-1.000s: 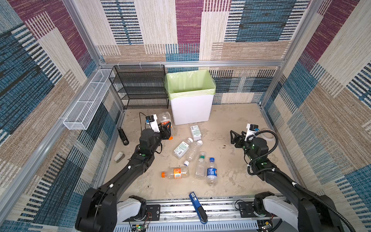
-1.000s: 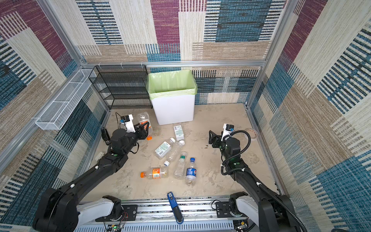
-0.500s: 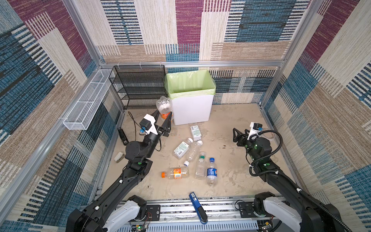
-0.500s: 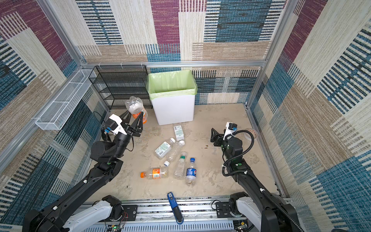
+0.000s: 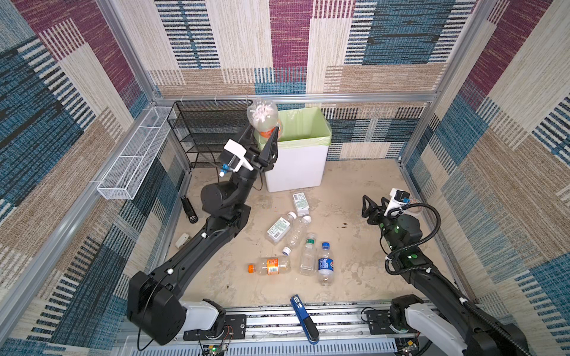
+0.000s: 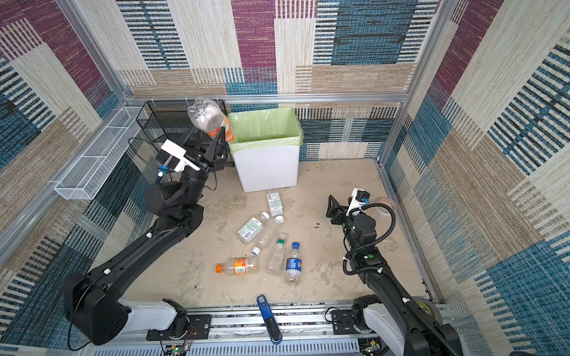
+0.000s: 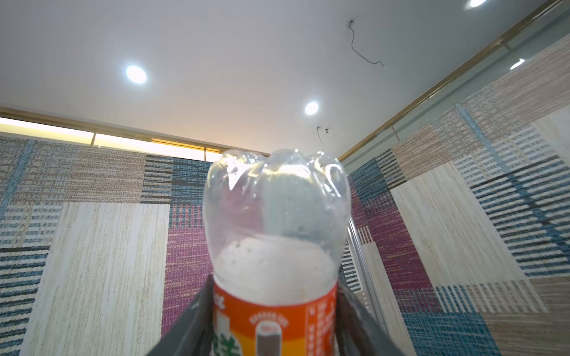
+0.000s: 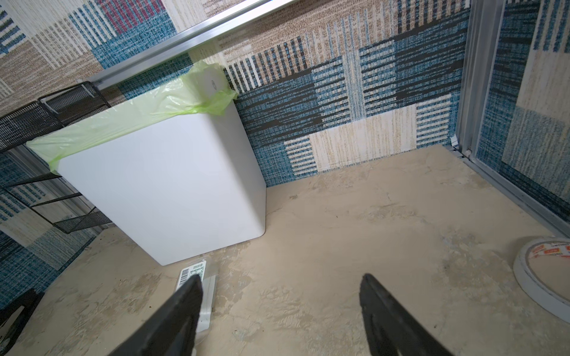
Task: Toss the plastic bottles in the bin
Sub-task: 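Lift the juice bottle with the left gripper and release it over the bin, then lower the left gripper onto the orange-capped bottle while the right gripper moves forward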
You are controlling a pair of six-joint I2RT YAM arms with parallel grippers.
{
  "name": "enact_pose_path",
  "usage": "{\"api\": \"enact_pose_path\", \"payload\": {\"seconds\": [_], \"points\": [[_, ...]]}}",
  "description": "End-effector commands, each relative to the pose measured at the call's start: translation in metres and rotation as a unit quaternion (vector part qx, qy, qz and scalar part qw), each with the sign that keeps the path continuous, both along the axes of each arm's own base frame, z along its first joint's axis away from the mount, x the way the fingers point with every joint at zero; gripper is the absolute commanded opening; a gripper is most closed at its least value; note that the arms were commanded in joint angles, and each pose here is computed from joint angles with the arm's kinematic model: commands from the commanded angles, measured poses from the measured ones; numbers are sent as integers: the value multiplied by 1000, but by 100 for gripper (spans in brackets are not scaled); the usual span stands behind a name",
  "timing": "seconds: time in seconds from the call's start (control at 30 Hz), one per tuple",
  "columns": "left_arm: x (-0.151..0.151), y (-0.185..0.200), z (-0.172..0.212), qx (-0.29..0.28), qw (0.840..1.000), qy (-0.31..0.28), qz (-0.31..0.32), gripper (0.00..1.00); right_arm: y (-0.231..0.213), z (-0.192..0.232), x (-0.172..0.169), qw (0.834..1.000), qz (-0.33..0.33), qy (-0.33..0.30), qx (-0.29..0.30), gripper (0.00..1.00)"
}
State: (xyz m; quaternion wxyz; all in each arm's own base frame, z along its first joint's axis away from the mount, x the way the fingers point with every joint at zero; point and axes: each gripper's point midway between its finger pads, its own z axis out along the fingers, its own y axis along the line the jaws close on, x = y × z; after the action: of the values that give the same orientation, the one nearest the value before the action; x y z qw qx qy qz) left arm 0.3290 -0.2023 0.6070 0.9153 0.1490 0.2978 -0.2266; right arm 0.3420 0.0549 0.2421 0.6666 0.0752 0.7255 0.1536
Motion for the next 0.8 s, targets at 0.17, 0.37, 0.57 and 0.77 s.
{"api": "enact_pose_path", "payload": {"seconds": [0.17, 0.37, 0.57, 0.77], "points": [[162, -23, -56, 48, 943, 328, -20, 84, 9, 15, 0, 999, 26, -31, 24, 80], [165, -18, -54, 66, 939, 339, -4, 90, 6, 10, -8, 999, 21, -33, 25, 80], [156, -13, -67, 71, 934, 351, -2, 89, 9, 7, -11, 999, 30, -25, 26, 80], [134, 3, -123, 95, 907, 411, 9, 86, 32, -17, -8, 992, 94, 78, 10, 81]]}}
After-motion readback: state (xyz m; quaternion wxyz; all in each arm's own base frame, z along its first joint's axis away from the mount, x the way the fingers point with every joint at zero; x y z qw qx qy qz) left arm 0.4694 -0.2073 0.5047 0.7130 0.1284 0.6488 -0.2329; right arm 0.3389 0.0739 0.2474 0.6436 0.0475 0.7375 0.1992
